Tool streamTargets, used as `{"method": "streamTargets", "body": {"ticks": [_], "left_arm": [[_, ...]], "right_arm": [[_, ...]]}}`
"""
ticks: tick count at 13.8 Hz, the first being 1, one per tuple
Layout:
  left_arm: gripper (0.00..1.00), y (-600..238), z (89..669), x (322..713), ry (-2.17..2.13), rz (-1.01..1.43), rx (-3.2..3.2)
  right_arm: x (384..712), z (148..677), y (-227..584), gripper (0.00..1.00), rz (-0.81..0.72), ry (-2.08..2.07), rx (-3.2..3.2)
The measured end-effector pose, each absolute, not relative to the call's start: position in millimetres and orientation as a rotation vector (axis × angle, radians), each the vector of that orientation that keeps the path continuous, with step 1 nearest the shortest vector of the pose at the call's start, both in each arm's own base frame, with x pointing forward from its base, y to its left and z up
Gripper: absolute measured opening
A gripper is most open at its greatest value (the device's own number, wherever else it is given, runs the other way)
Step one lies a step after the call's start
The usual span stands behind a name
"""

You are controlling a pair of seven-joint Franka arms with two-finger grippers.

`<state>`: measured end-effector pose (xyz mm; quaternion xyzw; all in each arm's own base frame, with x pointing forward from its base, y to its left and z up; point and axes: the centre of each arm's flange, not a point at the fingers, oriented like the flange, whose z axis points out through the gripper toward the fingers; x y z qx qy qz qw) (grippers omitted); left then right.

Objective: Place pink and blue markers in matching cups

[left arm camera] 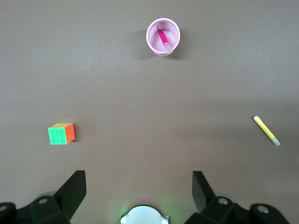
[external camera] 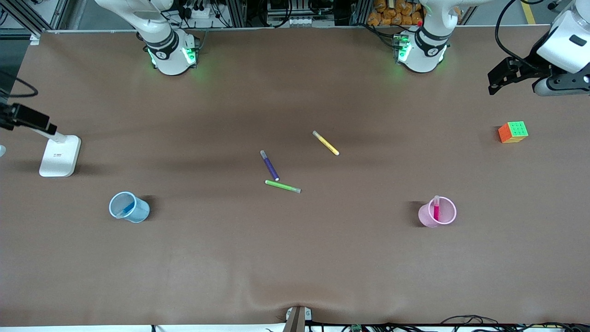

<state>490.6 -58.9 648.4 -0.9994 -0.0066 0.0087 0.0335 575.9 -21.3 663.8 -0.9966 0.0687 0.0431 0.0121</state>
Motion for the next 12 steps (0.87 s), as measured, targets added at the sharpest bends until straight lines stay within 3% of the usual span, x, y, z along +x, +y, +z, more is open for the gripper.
{"method": "streamTargets", "body": {"ticks": [4, 7, 12], "left_arm": [[1.00, -49, 645, 495, -0.047, 0.035, -3.076], [1.00, -45, 644, 496, -0.060, 0.037, -3.076], [1.00, -41, 644, 497, -0.072, 0.037, -3.076]], "right_arm": [[539, 640, -21, 1.00, 0.166, 0.221, -3.108], [534, 623, -23, 1.00, 0.195, 0.153, -3.107], [535, 665, -14, 1.00, 0.056, 0.012, -3.122]]}}
